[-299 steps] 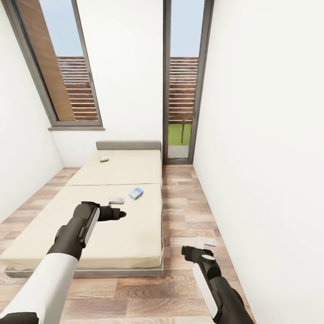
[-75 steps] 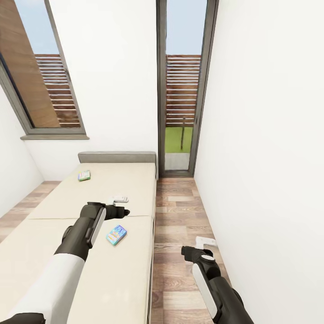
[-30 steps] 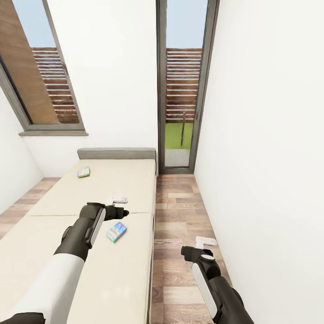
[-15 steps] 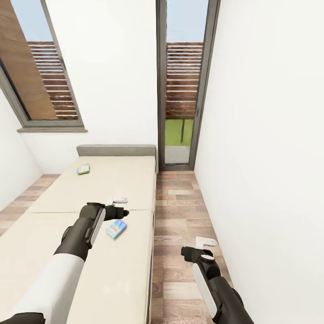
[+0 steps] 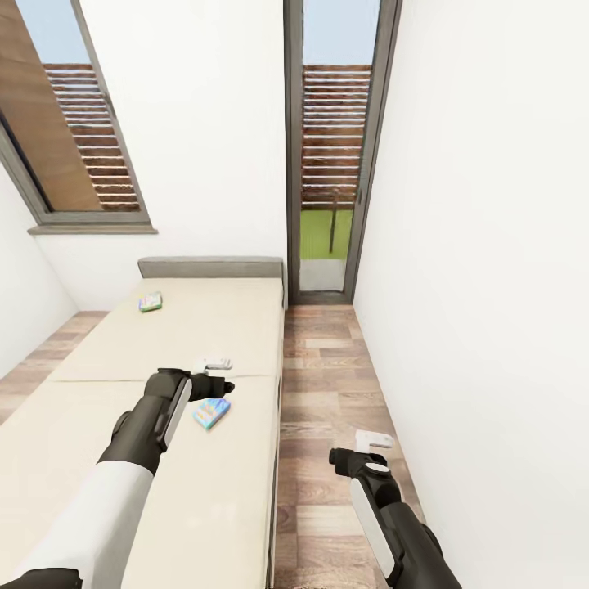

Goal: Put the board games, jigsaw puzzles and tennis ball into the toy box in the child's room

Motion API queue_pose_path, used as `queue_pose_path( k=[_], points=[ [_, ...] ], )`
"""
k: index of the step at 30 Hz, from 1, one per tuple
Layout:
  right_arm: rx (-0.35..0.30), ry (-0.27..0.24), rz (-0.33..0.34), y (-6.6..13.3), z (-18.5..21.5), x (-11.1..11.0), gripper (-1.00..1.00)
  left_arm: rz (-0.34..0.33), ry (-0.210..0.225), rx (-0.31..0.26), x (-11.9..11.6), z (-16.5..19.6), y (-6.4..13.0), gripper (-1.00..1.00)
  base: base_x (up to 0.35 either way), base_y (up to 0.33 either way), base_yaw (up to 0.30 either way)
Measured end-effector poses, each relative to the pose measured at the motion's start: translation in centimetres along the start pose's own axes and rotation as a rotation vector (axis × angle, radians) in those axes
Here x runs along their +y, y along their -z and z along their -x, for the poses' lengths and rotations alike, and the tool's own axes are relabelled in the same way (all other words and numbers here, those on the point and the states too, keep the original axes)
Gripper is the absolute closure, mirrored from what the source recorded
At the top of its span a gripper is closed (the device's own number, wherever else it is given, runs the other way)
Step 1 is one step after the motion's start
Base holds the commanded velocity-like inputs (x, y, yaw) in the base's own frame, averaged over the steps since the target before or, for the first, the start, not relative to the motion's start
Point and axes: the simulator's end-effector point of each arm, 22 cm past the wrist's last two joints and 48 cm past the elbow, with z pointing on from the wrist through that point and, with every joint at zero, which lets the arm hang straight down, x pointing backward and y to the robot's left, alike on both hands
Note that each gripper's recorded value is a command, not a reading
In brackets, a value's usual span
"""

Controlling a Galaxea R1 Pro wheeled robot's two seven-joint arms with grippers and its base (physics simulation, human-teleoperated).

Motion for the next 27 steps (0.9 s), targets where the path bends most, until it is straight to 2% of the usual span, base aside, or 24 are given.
queue_pose_path(
  k=[27],
  points=[
    [0.050,0.008,-0.008,-1.8,-1.9,-0.1,-1.00,-0.001,0.005,0.044,0.2,-2.0,-2.0,-1.00,0.000,0.000,0.000]
  ],
)
